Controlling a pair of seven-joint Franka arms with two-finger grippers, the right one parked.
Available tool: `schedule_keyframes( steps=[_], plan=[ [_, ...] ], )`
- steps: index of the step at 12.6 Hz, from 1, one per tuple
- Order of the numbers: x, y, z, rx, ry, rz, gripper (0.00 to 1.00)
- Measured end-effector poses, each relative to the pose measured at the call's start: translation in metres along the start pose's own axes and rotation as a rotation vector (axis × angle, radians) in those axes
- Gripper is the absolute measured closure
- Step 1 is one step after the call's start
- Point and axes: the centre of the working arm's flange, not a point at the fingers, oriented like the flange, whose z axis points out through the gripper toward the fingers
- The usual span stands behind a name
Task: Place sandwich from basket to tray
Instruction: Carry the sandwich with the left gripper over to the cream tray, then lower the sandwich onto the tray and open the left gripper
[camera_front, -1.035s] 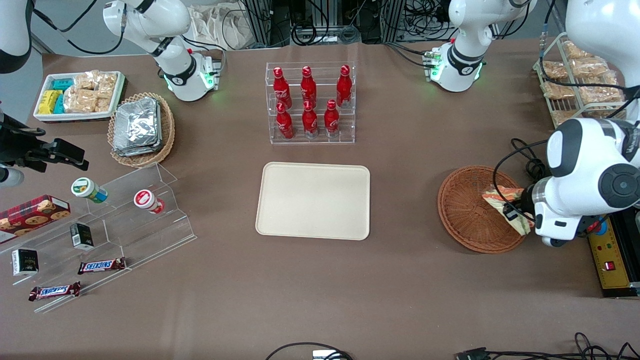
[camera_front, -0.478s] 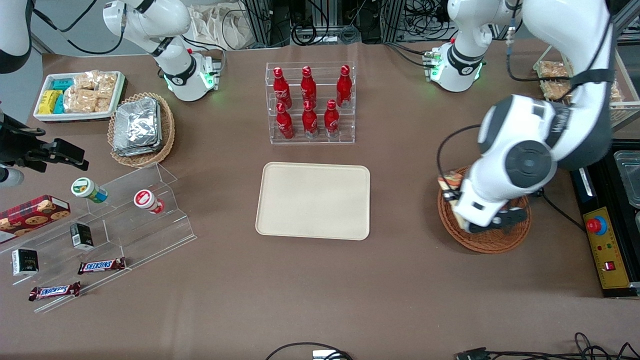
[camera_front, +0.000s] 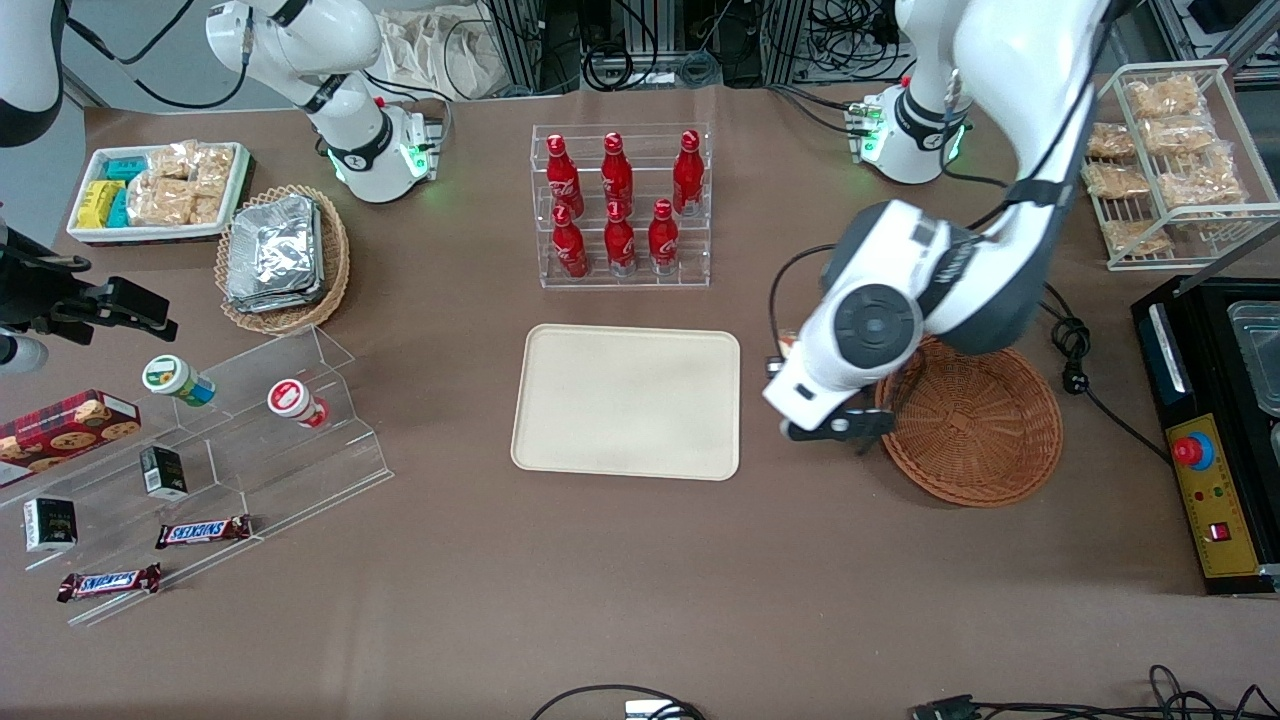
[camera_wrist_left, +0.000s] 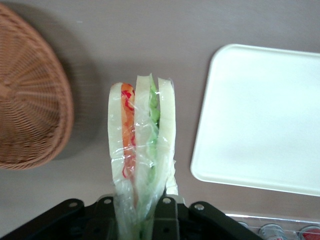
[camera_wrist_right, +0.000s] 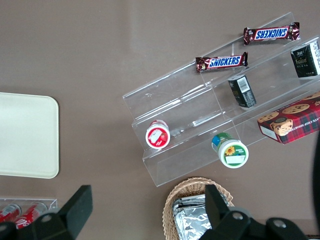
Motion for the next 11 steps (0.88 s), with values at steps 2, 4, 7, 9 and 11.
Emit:
schedule_keyframes(
  steps=[2,4,7,9,11],
  plan=[
    [-0.005,0.044,0.024,-0.028,0.042,0.06,0.8],
    [-0.008,0.085,0.058,-0.058,0.075,0.112,0.8],
    [-0.006,0.118,0.108,-0.087,0.1,0.166,0.8],
    [0.002,0.116,0.129,-0.074,0.099,0.206,0.8],
    [0.005,0.116,0.147,-0.053,0.084,0.227,0.8]
  ],
)
